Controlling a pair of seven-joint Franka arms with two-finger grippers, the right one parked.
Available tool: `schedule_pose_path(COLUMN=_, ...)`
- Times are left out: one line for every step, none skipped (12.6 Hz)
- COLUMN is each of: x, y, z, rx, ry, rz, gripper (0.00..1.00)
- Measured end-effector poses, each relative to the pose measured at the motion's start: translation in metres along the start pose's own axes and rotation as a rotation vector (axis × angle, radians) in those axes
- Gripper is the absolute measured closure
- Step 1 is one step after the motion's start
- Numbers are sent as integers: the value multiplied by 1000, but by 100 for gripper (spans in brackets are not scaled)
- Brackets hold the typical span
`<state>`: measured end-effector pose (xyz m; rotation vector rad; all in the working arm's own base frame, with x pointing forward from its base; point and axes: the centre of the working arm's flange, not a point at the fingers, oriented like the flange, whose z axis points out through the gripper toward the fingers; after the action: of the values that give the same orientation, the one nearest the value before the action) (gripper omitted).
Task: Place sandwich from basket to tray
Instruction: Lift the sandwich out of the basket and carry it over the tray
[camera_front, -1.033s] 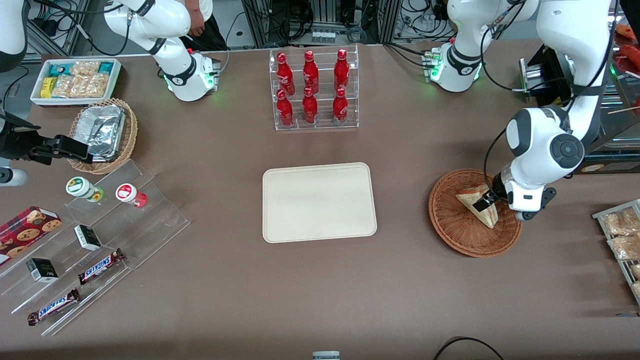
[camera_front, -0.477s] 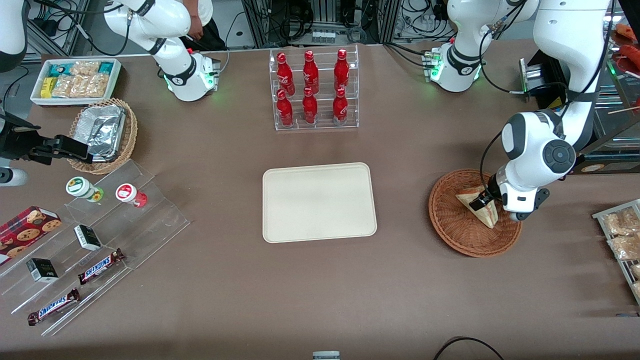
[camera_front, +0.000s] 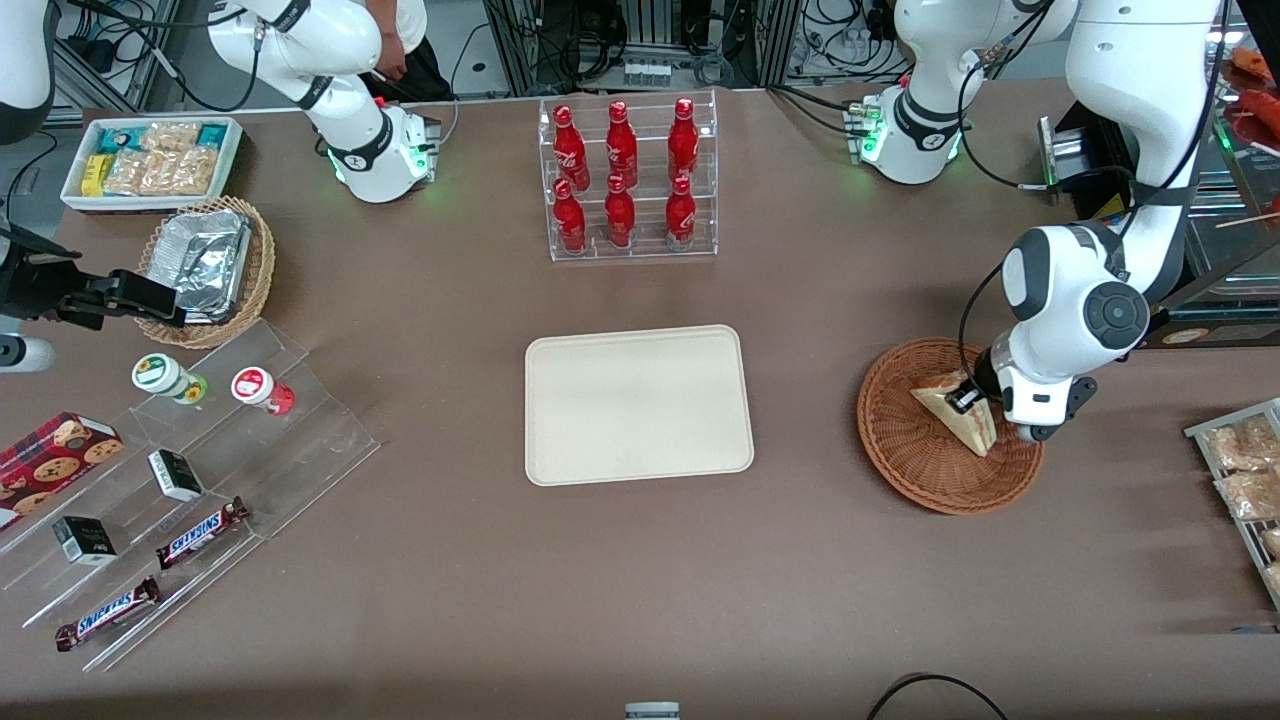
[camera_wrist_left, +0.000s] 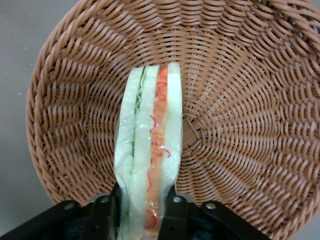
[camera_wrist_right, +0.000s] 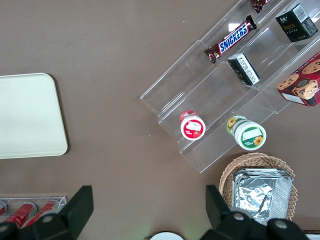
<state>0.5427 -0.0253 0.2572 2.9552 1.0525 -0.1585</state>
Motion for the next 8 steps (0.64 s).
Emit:
schedule_pose_path(x=0, y=1, z=-9, rx=7, ry=-10, rz=1, gripper=71)
schedule_pose_path(x=0, y=2, z=-22, rx=15, ry=-21, rz=3, gripper=74)
schedule_pose_path(x=1, y=6, z=-36, rx=20, ry=-30, rz=7, gripper=75)
schedule_pose_path(x=1, y=11, z=-50, rx=21, ry=-33, rz=17, gripper=75)
schedule_pose_path(x=-2, y=22, z=-62, rx=17, ry=-31, rz=37, gripper=78)
schedule_pose_path(x=-10, y=36, z=-71, rx=13, ry=-28, rz=67, gripper=83)
schedule_pose_path(x=-23, y=52, z=-75, rx=9, ry=-24, rz=104, gripper=85)
schedule_pose_path(x=-38, y=68, z=-77, rx=8, ry=-19, rz=142, gripper=85)
